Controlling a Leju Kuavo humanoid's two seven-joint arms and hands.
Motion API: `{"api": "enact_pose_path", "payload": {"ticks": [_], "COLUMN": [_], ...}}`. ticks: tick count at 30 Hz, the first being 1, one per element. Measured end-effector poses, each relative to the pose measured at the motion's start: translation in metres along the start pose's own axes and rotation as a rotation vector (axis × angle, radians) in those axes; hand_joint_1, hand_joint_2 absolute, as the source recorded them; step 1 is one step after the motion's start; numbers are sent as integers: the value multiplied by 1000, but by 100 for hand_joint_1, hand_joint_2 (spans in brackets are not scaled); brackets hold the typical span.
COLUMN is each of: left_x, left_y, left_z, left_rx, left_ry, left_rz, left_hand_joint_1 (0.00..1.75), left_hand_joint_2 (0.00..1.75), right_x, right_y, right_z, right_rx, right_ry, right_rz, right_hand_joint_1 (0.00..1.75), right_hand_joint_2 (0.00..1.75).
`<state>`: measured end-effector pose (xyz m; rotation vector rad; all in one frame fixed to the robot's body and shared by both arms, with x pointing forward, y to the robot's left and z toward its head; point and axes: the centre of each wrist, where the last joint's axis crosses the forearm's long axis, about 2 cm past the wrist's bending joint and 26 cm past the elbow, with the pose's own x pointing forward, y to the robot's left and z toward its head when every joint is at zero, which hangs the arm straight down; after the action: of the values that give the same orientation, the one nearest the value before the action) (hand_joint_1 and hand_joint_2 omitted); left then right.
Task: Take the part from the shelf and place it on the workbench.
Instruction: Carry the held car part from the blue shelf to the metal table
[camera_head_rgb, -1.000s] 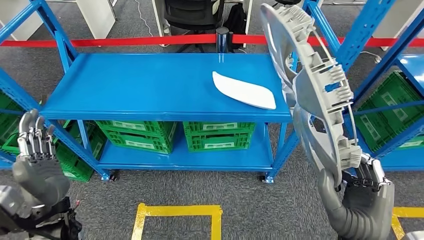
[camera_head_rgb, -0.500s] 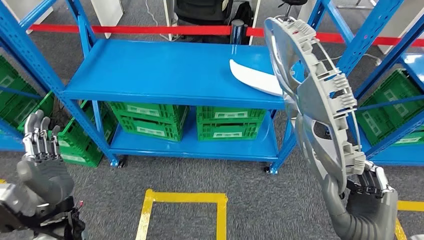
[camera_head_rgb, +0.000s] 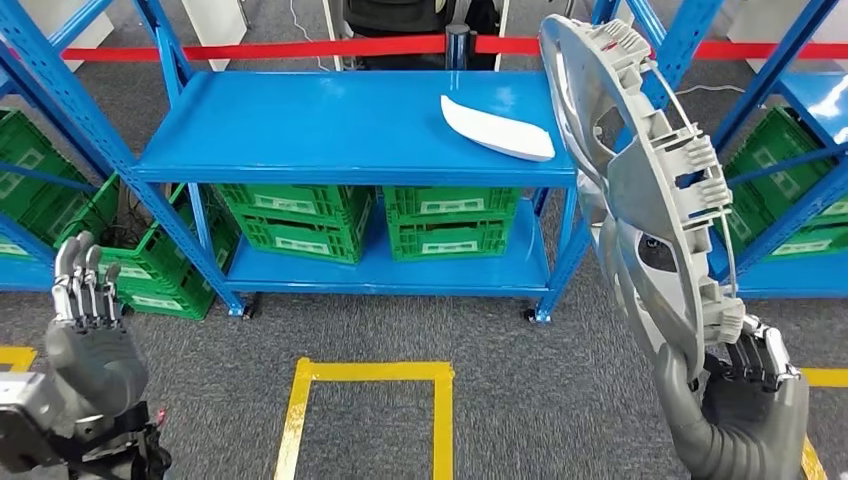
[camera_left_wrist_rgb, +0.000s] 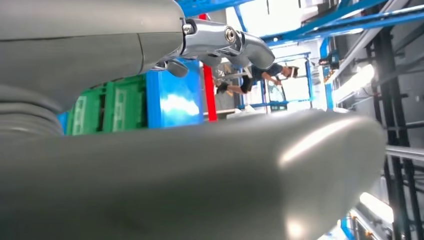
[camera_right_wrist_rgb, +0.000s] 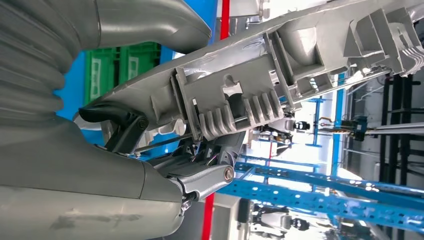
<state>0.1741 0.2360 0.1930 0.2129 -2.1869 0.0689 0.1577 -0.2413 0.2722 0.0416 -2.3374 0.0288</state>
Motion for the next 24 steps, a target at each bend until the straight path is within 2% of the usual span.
{"api": "enact_pose_path", "payload": {"ticks": [14,24], "left_x": [3,1], "left_y": [-4,-7], "left_z": [-10,-11], "left_rx": [-33,-59], "left_ry": [-22,4], "left_rz": [11,14], "left_hand_joint_1": [0,0], "left_hand_joint_2": [0,0], "right_x": [-1,-5], "right_y": [0,-1], "right_z": [0,4], "right_rx": [-33,-41], "right_ry": [-2,14], "right_rz": [-24,-35], "right_hand_joint_1": [175,175], "right_hand_joint_2": [175,175]}}
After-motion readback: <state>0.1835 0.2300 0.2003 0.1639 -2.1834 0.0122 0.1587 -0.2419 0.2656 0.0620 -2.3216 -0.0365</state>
